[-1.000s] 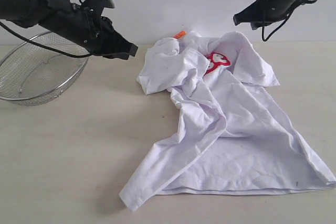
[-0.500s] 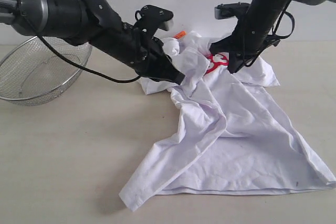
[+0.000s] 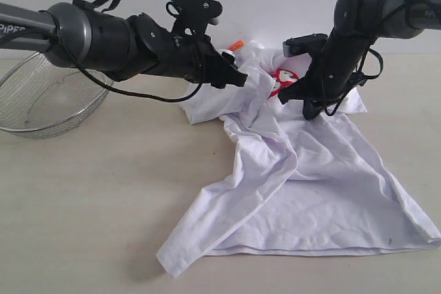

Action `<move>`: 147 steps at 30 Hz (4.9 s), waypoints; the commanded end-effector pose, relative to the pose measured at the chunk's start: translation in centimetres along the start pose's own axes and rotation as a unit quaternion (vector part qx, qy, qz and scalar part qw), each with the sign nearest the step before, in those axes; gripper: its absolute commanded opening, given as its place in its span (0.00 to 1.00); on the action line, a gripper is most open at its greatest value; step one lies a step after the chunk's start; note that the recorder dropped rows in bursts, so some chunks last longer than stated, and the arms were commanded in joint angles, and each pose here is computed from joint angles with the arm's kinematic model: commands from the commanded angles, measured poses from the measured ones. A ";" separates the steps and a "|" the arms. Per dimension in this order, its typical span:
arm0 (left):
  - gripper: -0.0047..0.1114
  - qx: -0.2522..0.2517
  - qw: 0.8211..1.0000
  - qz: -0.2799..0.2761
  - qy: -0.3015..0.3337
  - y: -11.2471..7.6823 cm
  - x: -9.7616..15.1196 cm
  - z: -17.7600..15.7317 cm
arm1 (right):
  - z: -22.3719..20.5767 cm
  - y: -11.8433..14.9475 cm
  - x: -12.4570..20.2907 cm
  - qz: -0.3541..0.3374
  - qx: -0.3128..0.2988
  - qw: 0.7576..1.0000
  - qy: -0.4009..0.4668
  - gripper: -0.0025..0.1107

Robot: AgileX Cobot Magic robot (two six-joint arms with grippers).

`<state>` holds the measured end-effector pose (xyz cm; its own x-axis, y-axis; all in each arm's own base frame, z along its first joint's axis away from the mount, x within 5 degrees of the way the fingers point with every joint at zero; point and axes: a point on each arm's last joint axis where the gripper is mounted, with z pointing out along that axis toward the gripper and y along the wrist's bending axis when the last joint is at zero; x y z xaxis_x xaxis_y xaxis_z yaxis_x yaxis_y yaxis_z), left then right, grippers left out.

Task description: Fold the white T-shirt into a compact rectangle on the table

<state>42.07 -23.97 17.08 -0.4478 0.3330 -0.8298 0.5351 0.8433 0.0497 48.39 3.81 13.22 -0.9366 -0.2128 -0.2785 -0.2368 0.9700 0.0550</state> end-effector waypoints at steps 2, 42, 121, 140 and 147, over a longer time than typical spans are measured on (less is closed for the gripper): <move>0.52 -0.008 1.000 -0.012 0.015 0.3 1.6 1.6 | -0.3 -0.5 -0.1 -0.002 0.007 1.000 -0.012 0.02; 0.08 0.062 0.995 0.065 0.038 -1.0 -0.8 2.8 | -0.3 -0.5 -0.4 -0.009 0.011 1.000 -0.026 0.02; 0.08 0.125 0.972 -0.070 0.185 6.1 -3.9 -13.0 | -10.4 7.7 3.7 -0.109 -0.188 0.975 0.049 0.02; 0.08 0.183 0.975 -0.074 0.102 -4.0 8.9 -11.7 | -6.3 8.7 15.2 -0.018 -0.171 0.983 0.063 0.02; 0.08 0.209 0.962 -0.100 0.146 -5.4 10.9 -8.6 | -5.3 8.1 14.4 -0.040 -0.142 0.989 0.020 0.02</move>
<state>28.13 -20.62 13.03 -0.7055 0.3477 -0.6175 0.6389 0.6891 -0.3419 31.07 8.17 14.84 -0.9317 -0.3028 -0.2004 -0.3560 0.8705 0.3398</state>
